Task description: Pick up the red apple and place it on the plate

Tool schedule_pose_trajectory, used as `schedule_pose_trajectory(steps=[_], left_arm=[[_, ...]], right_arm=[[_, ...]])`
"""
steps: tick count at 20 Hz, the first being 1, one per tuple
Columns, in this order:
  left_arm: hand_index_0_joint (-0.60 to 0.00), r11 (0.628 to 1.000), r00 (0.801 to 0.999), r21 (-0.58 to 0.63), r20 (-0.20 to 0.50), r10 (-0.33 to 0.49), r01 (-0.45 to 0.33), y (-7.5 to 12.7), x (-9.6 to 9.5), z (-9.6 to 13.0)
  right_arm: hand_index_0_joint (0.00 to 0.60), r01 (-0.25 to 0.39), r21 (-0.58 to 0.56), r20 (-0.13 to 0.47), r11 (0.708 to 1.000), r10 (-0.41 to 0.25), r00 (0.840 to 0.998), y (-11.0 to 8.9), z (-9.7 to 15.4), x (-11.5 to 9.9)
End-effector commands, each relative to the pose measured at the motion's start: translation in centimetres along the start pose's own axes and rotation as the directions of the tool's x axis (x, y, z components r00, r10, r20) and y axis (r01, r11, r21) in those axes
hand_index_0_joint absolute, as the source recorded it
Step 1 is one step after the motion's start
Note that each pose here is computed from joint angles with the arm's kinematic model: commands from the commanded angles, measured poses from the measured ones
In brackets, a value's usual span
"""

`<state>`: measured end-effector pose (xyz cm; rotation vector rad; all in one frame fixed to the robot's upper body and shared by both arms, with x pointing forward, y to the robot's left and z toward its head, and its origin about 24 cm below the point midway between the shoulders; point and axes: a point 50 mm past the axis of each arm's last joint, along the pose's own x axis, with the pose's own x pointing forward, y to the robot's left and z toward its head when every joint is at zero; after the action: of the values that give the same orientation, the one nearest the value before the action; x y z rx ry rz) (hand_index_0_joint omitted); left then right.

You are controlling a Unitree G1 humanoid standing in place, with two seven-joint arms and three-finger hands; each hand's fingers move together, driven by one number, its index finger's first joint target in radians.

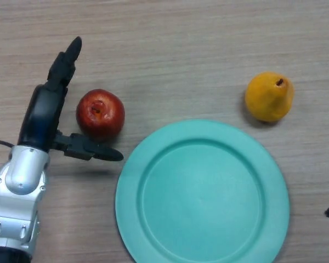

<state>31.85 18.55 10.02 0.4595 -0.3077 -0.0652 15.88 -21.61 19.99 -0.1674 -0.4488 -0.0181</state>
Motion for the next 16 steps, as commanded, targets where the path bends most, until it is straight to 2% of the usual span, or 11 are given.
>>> schedule_pose_trajectory(steps=[1, 2, 3, 4, 5, 6, 7, 8, 10, 13, 16], left_arm=[[0.000, 0.987, 0.969, 0.142, 0.242, 0.040, -0.076, 1.1, 1.6, 2.9], [-0.100, 0.986, 0.970, 0.152, 0.240, 0.035, -0.073, 1.1, 1.6, 2.9], [-0.251, 0.982, 0.973, 0.176, 0.231, 0.022, -0.064, 0.9, 1.7, 2.7], [-0.350, 0.979, 0.975, 0.195, 0.220, 0.014, -0.058, 0.7, 1.8, 2.4], [-0.298, 0.976, 0.978, 0.212, 0.207, 0.005, -0.050, 0.4, 1.9, 2.1], [-0.200, 0.975, 0.981, 0.219, 0.196, 0.000, -0.044, 0.2, 2.0, 1.9], [-0.049, 0.974, 0.984, 0.225, 0.176, -0.004, -0.036, -0.1, 2.2, 1.6], [-0.001, 0.973, 0.985, 0.225, 0.171, 0.005, -0.044, -0.2, 2.3, 1.5], [0.000, 0.975, 0.980, 0.209, 0.199, 0.028, -0.071, 0.4, 2.2, 2.0], [0.000, 0.964, 0.952, 0.224, 0.298, 0.072, -0.143, 1.2, 1.9, 3.7], [0.000, 0.969, 0.935, 0.212, 0.353, 0.042, -0.123, 0.9, 0.6, 5.6]], right_arm=[[0.000, 0.018, -0.016, 0.221, 1.000, -0.014, 0.975, -0.8, 3.2, -0.7], [0.000, 0.019, -0.015, 0.221, 1.000, -0.015, 0.975, -0.9, 3.2, -0.7], [0.000, 0.020, -0.012, 0.220, 1.000, -0.017, 0.975, -1.0, 3.2, -0.7], [0.000, 0.021, -0.009, 0.219, 1.000, -0.019, 0.976, -1.0, 3.2, -0.8], [0.000, 0.021, -0.006, 0.216, 1.000, -0.019, 0.976, -1.1, 3.2, -0.8], [0.000, 0.021, -0.005, 0.215, 1.000, -0.019, 0.977, -1.1, 3.2, -0.8], [0.000, 0.021, -0.006, 0.212, 1.000, -0.020, 0.977, -1.2, 3.3, -0.9], [0.000, 0.023, -0.006, 0.212, 1.000, -0.021, 0.977, -1.3, 3.2, -1.1], [0.000, 0.026, -0.004, 0.208, 1.000, -0.025, 0.978, -1.2, 3.2, -1.1], [0.000, 0.011, -0.005, 0.204, 1.000, -0.010, 0.979, -1.1, 3.1, -1.1], [0.000, -0.007, -0.002, 0.187, 1.000, 0.008, 0.982, -0.7, 3.0, -0.8]])
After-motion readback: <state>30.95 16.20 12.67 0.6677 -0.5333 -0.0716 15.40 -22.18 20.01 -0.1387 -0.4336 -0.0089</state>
